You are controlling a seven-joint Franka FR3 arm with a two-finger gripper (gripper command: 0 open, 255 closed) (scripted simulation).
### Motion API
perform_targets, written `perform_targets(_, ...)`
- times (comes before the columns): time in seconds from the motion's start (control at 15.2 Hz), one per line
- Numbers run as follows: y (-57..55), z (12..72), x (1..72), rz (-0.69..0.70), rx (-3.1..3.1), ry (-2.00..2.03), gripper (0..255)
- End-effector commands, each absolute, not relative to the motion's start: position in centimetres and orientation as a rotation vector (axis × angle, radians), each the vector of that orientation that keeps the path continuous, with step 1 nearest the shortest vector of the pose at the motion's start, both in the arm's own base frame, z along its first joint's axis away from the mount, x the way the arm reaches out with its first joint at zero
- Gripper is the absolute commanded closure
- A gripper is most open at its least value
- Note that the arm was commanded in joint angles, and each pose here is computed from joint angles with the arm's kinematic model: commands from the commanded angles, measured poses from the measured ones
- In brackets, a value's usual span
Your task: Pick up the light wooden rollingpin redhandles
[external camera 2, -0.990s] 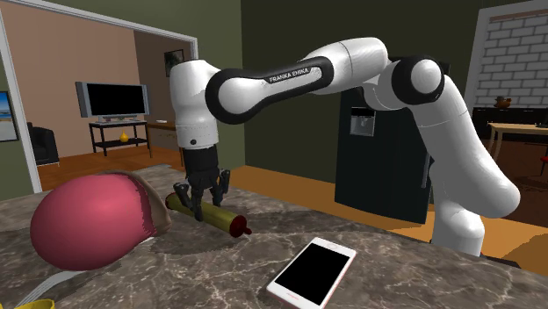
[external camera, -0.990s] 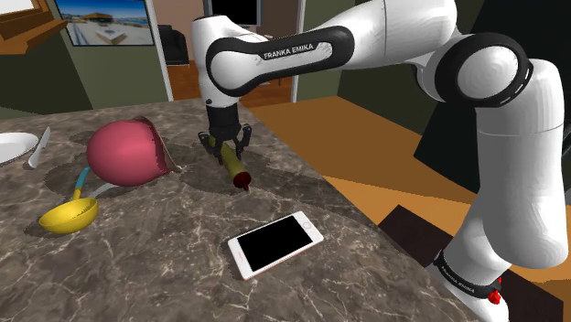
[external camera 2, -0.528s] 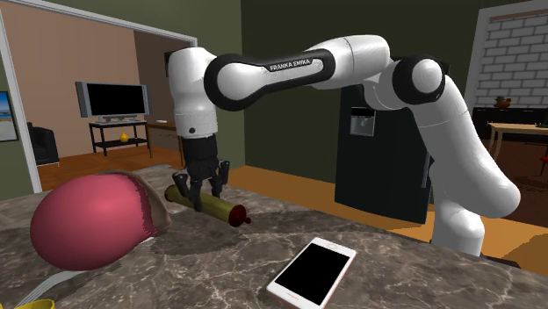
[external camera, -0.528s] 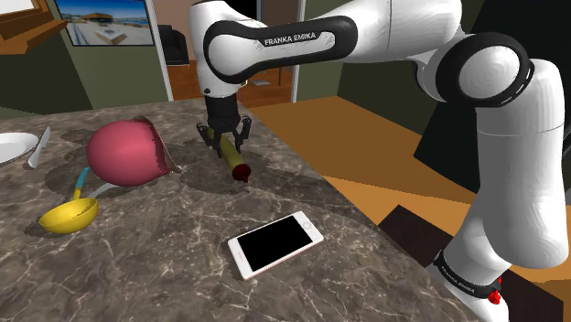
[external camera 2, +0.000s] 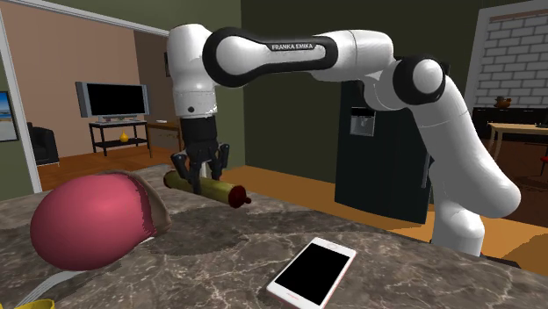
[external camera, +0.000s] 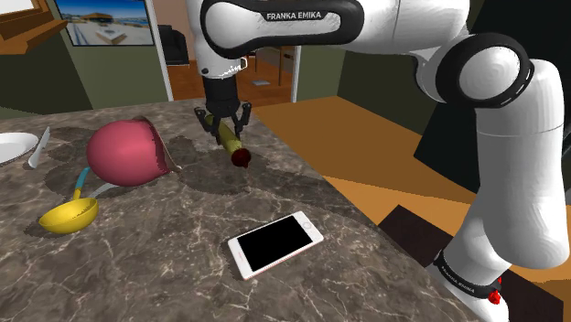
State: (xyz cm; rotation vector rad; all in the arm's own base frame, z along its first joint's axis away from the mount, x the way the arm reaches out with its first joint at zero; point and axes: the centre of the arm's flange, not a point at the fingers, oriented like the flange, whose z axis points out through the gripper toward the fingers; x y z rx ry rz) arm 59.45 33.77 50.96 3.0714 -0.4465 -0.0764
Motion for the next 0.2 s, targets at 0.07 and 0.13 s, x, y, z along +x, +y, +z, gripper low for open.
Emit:
perform_targets(0.07,33.77,52.19,59.50,-0.076,3.071,-0.447,255)
perform_targets(0.13,33.77,52.19,59.50,-0.076,3.071,-0.447,255)
